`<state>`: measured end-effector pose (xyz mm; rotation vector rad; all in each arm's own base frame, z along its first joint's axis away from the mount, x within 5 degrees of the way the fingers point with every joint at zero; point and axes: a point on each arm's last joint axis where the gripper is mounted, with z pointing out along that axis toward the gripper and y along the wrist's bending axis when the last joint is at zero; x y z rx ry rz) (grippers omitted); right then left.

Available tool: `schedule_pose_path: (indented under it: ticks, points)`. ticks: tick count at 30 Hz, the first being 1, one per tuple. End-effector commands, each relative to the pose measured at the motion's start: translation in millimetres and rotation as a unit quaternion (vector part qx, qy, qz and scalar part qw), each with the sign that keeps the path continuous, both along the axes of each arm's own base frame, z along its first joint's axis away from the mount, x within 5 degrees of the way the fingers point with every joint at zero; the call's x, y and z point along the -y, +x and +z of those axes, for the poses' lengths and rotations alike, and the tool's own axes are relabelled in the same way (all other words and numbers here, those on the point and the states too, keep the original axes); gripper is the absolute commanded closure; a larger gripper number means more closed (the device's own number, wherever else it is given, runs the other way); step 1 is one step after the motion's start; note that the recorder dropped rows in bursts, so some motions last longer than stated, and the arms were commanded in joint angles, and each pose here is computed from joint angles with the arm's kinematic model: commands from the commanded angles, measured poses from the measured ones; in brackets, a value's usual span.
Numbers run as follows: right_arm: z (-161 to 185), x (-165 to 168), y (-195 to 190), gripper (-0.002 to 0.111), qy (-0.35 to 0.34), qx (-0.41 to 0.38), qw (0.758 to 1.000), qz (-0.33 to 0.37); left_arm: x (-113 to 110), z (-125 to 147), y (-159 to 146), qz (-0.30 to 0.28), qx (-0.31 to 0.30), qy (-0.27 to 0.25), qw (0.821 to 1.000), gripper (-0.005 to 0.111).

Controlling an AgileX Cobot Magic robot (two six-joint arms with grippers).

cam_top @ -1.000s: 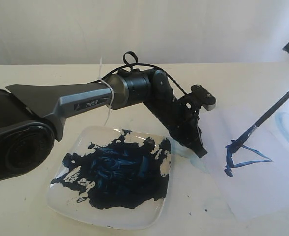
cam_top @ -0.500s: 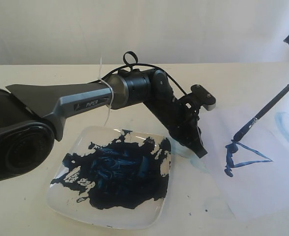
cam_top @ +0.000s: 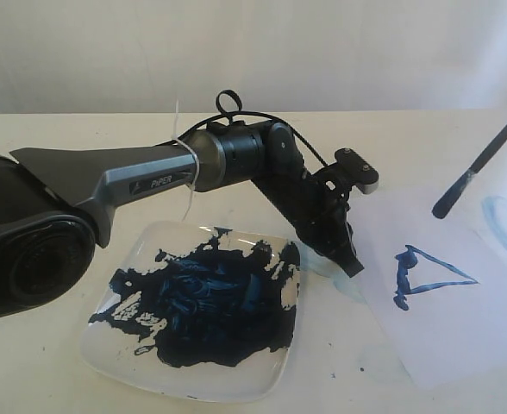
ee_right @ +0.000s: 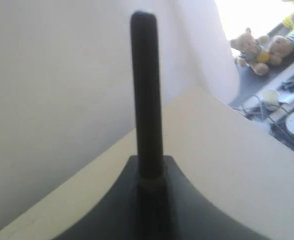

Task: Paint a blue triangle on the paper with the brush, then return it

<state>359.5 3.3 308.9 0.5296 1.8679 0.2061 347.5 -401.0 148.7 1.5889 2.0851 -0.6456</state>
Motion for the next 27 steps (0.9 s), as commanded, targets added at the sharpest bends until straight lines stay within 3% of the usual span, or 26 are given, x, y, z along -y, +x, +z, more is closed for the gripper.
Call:
schedule_pose_path:
  ticks: [1,13,16,27]
  points:
    - [29.7,-16.2,-30.0,0.108,0.003,0.050,0.993,0.104,-2.5,-5.1,-4.7,-0.016,-0.021,0.019,0.999,0.107]
    - [39.1,-34.0,-67.4,0.108,-0.091,0.074,0.931,0.347,-4.0,-6.1,-8.6,-0.027,-0.040,0.028,0.998,0.107]
    - [39.1,-32.7,-68.0,0.108,-0.121,0.080,0.922,0.360,-4.2,-6.3,-9.3,-0.029,-0.043,0.030,0.998,0.107]
    - [23.3,-31.0,-52.7,0.108,-0.130,0.072,0.922,0.358,-4.0,-6.1,-9.1,-0.028,-0.043,0.028,0.998,0.107]
